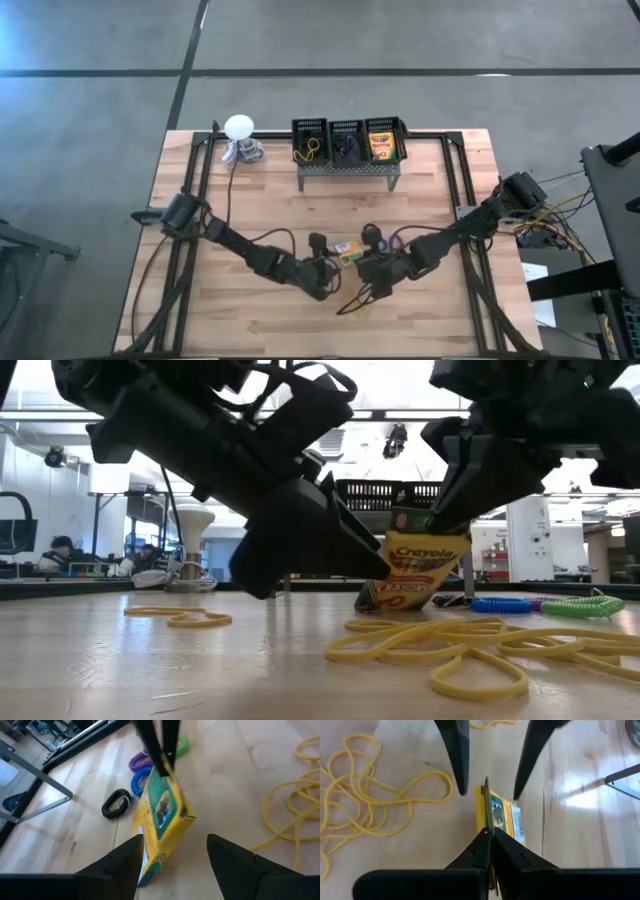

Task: Pick & Place Office Desk Supplies
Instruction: Put the yellow crayon box into the right black bin on the shelf

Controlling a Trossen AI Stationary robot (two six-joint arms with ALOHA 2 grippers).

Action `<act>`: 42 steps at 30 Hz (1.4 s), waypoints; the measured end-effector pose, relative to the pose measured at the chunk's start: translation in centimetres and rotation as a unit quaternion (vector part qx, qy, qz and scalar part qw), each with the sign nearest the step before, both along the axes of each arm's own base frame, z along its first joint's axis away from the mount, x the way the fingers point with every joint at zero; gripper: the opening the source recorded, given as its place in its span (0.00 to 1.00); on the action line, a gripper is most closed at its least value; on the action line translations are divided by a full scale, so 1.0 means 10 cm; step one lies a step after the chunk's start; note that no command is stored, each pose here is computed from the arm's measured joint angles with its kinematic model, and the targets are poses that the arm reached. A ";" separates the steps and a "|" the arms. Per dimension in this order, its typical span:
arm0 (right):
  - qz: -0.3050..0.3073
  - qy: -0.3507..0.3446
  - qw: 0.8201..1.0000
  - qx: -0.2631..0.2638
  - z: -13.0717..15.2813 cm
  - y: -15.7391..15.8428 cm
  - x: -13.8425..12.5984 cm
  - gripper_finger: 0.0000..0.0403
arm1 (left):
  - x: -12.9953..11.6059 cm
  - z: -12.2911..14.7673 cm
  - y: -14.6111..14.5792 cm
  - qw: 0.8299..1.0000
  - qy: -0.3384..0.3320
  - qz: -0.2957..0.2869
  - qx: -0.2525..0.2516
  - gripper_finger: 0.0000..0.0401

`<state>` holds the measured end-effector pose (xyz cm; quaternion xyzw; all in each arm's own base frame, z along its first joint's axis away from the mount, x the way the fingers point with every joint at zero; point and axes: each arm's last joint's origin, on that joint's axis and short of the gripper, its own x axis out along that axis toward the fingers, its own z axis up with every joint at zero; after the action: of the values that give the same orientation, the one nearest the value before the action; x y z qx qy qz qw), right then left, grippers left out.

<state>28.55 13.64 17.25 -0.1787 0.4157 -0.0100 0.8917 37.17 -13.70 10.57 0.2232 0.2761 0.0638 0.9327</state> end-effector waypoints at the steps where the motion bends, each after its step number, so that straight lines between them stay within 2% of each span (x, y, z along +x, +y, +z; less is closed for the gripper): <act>1: 0.000 -0.001 1.000 0.001 0.01 0.00 0.01 0.03 | 0.01 -0.01 0.01 1.000 -0.002 0.004 -0.003 0.56; 7: -0.001 -0.012 1.000 0.007 0.07 0.02 0.04 0.03 | 0.03 -0.07 0.04 1.000 -0.008 0.026 -0.015 0.52; 18: -0.006 -0.057 0.998 0.034 0.10 0.04 0.10 0.05 | 0.07 -0.02 0.05 0.996 -0.046 0.055 -0.052 0.23; 23: -0.010 -0.058 0.998 0.038 0.15 0.04 0.09 0.16 | 0.07 -0.01 0.05 0.996 -0.047 0.056 -0.052 0.15; 29: -0.036 -0.043 0.997 0.050 0.29 -0.04 -0.06 0.33 | 0.07 -0.01 0.06 0.995 -0.051 0.063 -0.061 0.09; 34: -0.080 -0.026 0.995 0.050 0.14 -0.15 -0.25 0.43 | 0.07 -0.01 0.06 0.995 -0.049 0.064 -0.063 0.11; 39: -0.111 -0.083 0.989 0.045 -0.22 -0.24 -0.37 0.48 | 0.07 -0.01 0.06 0.995 -0.049 0.062 -0.064 0.13; 42: -0.095 -0.129 0.985 0.060 -0.35 -0.27 -0.41 0.47 | 0.06 -0.01 0.06 0.995 -0.047 0.063 -0.063 0.12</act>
<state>24.41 10.99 13.70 -0.0817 0.3119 -0.0924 0.9421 37.82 -13.12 10.43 0.1434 0.2491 0.1151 0.9509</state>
